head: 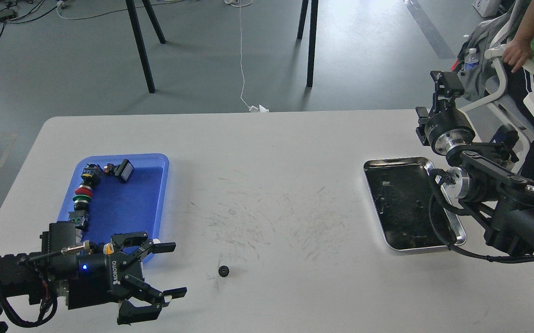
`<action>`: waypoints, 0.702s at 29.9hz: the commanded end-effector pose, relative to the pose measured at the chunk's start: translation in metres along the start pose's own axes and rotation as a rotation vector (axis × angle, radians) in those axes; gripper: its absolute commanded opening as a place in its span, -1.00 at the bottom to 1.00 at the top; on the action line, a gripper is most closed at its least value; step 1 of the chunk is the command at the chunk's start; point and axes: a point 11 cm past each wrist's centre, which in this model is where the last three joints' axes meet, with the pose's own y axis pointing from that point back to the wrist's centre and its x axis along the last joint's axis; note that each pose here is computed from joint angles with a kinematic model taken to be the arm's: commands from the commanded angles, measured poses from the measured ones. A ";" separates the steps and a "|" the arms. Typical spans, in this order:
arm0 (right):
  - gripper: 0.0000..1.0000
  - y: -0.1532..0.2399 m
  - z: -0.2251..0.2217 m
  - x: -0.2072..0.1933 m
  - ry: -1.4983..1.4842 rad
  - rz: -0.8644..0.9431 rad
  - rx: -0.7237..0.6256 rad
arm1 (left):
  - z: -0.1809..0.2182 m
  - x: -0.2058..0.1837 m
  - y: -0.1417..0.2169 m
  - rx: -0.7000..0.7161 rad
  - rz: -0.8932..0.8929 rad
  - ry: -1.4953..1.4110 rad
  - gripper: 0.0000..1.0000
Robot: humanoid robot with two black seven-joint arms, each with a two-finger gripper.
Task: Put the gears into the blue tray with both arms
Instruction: 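Move the open left gripper toward the black gear lying on the table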
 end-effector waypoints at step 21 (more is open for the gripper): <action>0.94 0.006 0.012 0.015 -0.009 0.022 -0.047 | -0.002 -0.012 -0.062 -0.045 0.094 0.018 0.89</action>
